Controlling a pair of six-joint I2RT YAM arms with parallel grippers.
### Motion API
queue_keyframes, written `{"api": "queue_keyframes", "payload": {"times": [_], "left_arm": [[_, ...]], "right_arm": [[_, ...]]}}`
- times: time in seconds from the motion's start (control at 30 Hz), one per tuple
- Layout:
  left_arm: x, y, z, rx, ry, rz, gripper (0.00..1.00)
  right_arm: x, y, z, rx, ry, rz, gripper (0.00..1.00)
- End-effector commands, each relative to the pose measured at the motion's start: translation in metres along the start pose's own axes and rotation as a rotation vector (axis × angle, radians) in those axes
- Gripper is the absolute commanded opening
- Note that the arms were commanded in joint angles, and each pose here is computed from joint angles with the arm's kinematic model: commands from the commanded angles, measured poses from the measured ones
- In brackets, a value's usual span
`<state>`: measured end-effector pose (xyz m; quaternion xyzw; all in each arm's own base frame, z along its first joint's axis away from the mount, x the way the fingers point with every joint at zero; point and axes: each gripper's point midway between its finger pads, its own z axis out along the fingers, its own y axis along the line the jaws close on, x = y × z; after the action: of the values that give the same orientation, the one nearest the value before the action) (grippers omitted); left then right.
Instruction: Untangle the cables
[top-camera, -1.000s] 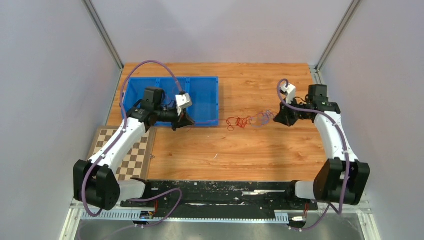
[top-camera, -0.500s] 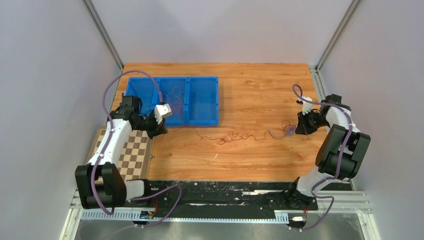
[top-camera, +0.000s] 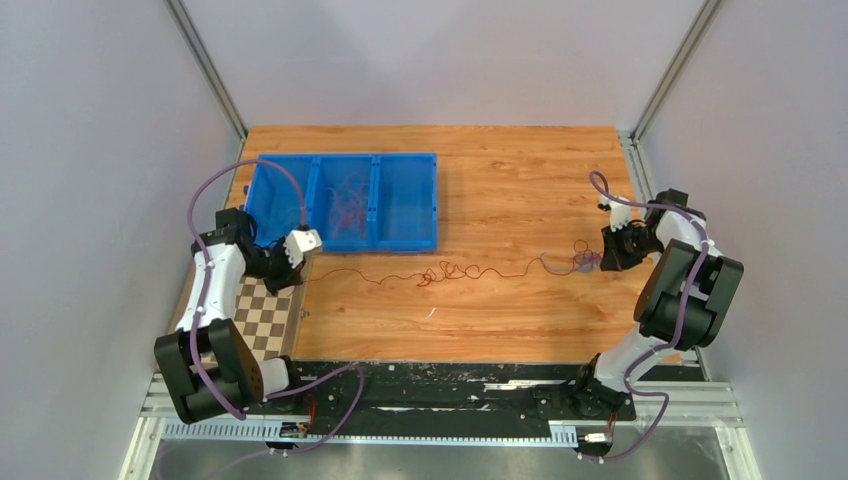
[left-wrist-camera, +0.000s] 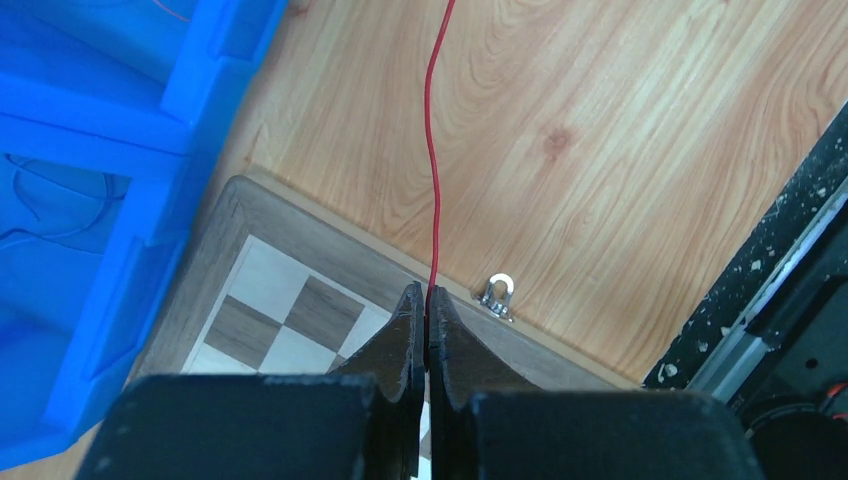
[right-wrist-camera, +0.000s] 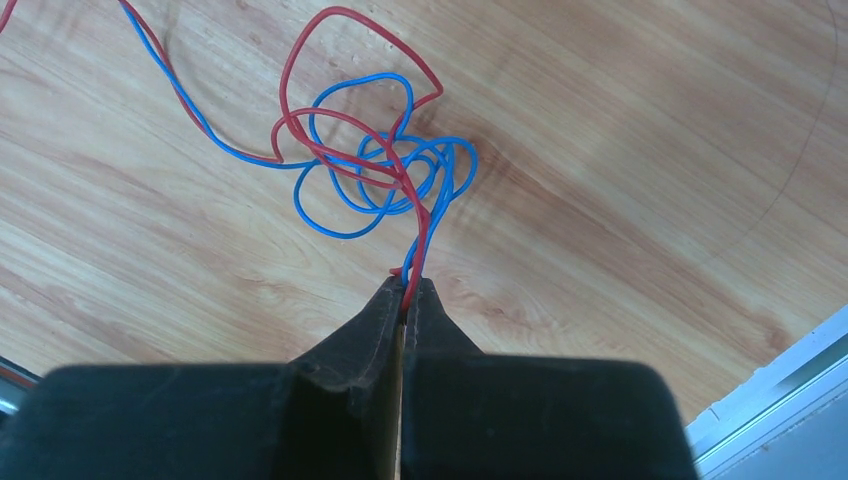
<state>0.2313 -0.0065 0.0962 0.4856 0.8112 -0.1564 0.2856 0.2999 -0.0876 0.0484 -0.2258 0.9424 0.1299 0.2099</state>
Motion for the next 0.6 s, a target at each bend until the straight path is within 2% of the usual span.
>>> {"api": "queue_keyframes", "payload": {"times": [0.0,0.13,0.2,0.27,0.43,0.57], "left_arm": [[-0.008,0.004,-0.014,-0.022,-0.004,0.101,0.0],[-0.035,-0.007,-0.011,0.017,-0.094,0.102,0.0],[-0.048,-0.017,-0.005,0.045,-0.11,0.114,0.0],[-0.059,-0.026,0.001,0.062,-0.135,0.117,0.0],[-0.072,-0.033,0.012,0.06,-0.17,0.075,0.0],[-0.073,-0.031,0.013,0.049,-0.176,0.044,0.0]], "right_arm": [[-0.013,-0.01,-0.003,0.021,-0.037,-0.03,0.02],[-0.038,0.026,-0.013,-0.1,-0.122,-0.053,0.37],[-0.057,0.048,-0.023,-0.146,-0.193,-0.101,0.6],[-0.075,0.071,-0.031,-0.179,-0.25,-0.17,0.75],[-0.112,0.141,-0.037,-0.253,-0.318,-0.362,0.92],[-0.133,0.21,-0.021,-0.321,-0.353,-0.533,0.99]]}}
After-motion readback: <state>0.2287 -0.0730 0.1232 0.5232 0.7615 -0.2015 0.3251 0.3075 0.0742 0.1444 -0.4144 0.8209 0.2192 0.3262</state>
